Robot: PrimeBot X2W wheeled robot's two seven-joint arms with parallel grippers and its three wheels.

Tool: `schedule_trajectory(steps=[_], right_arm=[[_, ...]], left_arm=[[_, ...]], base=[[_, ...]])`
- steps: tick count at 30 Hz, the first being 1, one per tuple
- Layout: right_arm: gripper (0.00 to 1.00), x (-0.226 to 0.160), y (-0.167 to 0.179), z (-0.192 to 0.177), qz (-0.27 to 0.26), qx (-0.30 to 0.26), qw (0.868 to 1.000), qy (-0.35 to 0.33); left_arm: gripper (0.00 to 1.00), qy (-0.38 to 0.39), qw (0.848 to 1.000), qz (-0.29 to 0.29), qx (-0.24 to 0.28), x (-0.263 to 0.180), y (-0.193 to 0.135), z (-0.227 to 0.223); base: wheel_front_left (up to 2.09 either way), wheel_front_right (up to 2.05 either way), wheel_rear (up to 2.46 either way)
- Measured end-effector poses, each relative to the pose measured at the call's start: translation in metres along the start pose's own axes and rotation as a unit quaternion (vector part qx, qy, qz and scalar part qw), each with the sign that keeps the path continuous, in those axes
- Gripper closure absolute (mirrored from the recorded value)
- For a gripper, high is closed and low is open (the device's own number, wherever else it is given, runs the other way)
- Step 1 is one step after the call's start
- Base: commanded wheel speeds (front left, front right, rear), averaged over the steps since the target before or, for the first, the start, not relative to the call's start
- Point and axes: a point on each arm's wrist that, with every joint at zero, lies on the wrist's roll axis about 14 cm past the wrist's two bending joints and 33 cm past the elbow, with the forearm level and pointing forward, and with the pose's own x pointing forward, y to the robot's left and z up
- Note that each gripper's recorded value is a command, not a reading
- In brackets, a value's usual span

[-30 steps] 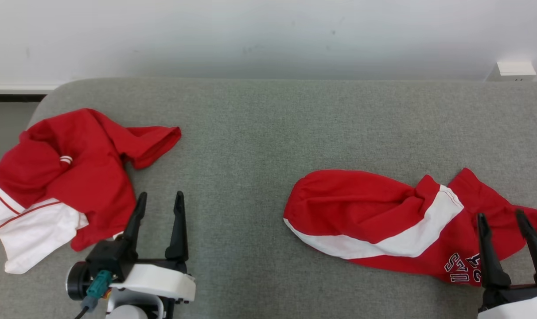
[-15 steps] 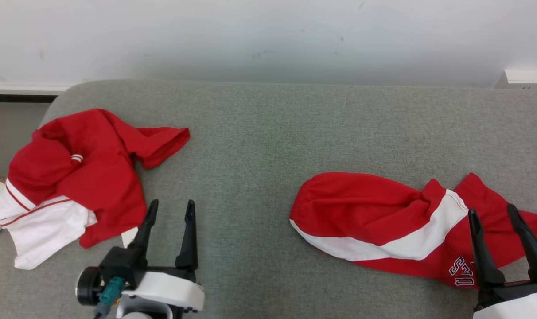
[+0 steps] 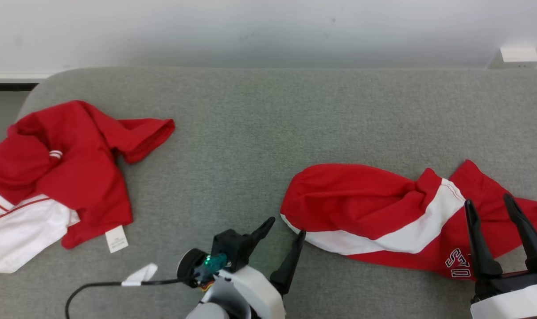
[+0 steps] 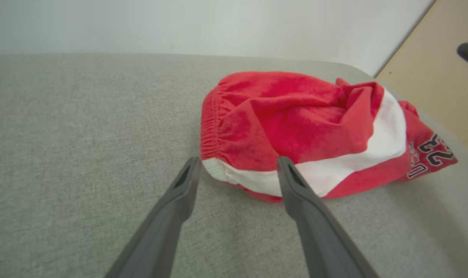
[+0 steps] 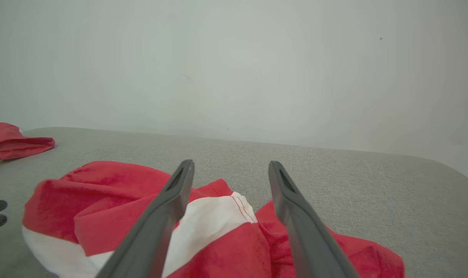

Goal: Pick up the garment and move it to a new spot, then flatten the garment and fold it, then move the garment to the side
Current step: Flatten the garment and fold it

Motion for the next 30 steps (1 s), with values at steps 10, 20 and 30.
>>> schedule_trajectory(steps=[10,20,30], right_arm=[[0.00,-0.001,-0.017,-0.011,-0.023,0.001,1.000,0.014],[0.00,0.014,-0.005,-0.047,0.041,-0.022,0.991,0.128],[0.45,0.028,-0.001,-0.085,0.098,-0.068,0.956,0.267]], left_arm=[[0.53,0.049,0.998,-0.012,-0.027,0.030,-0.006,-0.029],[1.00,0.040,0.999,-0.014,-0.020,0.041,-0.004,-0.031],[1.00,0.032,0.999,0.000,-0.017,0.042,0.006,-0.032]], base=[[0.00,0.00,0.00],[0.00,0.00,0.00],[0.00,0.00,0.00]])
